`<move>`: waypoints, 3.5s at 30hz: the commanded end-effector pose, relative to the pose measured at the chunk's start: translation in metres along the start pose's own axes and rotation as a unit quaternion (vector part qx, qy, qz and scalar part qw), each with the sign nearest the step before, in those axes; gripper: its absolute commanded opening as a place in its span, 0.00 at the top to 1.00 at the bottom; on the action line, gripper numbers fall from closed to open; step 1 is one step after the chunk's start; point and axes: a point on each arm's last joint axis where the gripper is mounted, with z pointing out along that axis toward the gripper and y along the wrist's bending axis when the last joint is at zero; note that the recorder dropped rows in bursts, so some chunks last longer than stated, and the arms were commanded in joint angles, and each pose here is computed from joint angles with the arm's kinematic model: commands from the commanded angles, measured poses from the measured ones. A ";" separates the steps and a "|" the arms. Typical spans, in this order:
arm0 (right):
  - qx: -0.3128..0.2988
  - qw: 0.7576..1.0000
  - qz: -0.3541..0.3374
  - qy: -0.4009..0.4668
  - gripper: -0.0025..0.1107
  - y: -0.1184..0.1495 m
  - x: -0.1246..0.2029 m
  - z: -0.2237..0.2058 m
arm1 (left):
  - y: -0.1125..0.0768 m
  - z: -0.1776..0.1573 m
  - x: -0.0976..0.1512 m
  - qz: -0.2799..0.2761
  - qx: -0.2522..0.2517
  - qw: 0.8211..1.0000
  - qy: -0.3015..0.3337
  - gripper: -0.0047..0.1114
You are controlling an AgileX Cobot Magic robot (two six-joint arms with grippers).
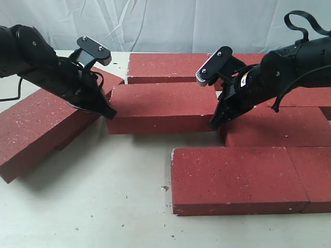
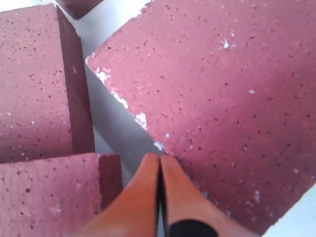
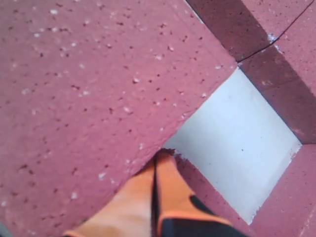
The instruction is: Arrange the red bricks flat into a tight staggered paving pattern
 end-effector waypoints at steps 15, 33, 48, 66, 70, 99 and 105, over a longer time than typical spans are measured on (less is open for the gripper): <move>0.025 0.994 -0.109 0.019 0.98 -0.005 0.003 0.008 | 0.003 0.004 -0.004 -0.012 -0.017 1.000 -0.022 0.96; -0.138 0.989 -0.040 0.047 0.98 0.030 -0.026 -0.053 | -0.028 -0.044 0.004 0.009 0.112 0.992 0.062 0.96; -0.210 0.975 -0.049 0.060 0.98 0.039 -0.036 -0.003 | -0.056 -0.002 0.009 0.080 0.141 0.979 0.121 0.96; -0.168 0.983 -0.056 0.039 0.98 0.031 -0.041 0.017 | -0.041 0.039 -0.002 0.065 0.082 0.992 0.073 0.96; -0.157 0.985 -0.060 0.031 0.98 0.029 -0.043 0.018 | -0.039 0.040 -0.005 0.060 0.071 0.994 0.058 0.96; -0.202 0.966 -0.140 0.078 0.98 0.041 -0.029 0.008 | -0.048 0.016 -0.002 0.077 0.116 0.985 0.098 0.96; -0.189 0.969 -0.143 0.067 0.98 0.039 -0.031 0.012 | -0.046 0.027 0.002 0.072 0.114 0.985 0.105 0.96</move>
